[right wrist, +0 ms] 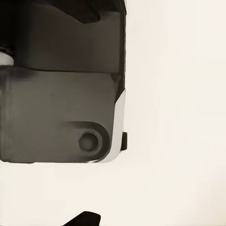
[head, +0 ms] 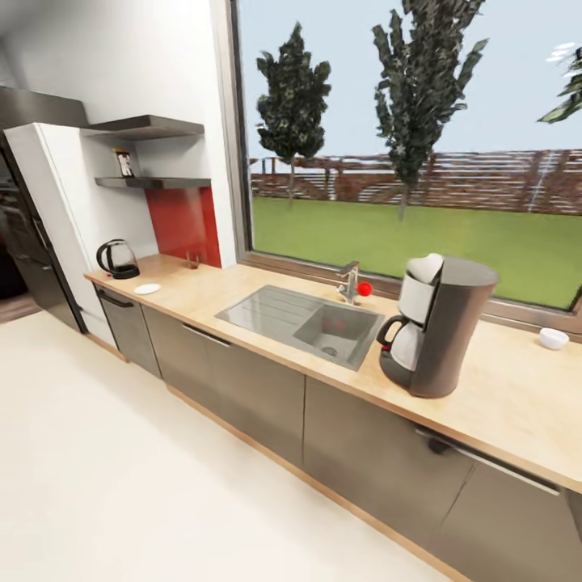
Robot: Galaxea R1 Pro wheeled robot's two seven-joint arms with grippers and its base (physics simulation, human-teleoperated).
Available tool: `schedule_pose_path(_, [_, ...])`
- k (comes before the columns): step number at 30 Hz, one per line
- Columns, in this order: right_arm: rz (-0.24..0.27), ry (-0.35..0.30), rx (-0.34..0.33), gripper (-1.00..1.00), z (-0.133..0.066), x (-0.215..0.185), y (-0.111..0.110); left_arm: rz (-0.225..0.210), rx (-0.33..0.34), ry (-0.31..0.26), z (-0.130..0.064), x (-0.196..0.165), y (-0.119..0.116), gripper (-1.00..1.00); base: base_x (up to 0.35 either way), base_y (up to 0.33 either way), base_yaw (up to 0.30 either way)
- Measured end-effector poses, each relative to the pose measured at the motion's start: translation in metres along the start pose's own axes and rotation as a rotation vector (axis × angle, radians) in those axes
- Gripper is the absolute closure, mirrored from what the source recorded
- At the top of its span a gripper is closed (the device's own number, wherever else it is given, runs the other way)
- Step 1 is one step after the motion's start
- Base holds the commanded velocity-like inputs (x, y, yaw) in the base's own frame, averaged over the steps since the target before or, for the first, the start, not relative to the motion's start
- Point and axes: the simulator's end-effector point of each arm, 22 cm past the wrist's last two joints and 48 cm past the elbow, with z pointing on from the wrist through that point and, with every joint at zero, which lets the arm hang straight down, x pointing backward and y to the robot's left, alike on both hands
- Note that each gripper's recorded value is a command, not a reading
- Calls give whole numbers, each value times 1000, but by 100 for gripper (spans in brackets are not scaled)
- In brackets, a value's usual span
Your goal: Set up a coffee station on the kitchen countertop: keep the coffee maker on the countertop, move the bottle of coffee from the kitchen shelf to the counter next to the coffee maker, place a paper coffee filter on top of the coffee maker, put the saucer next to the coffee maker with the coffee cup on the saucer, and place the electric kettle next to the coffee maker.
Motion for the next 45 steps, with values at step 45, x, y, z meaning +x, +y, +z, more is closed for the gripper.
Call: schedule_pose_path(45, [-25,150,158,-100,-14,67,-87,-30,-42,39,4,14,6,-100,229,214,170])
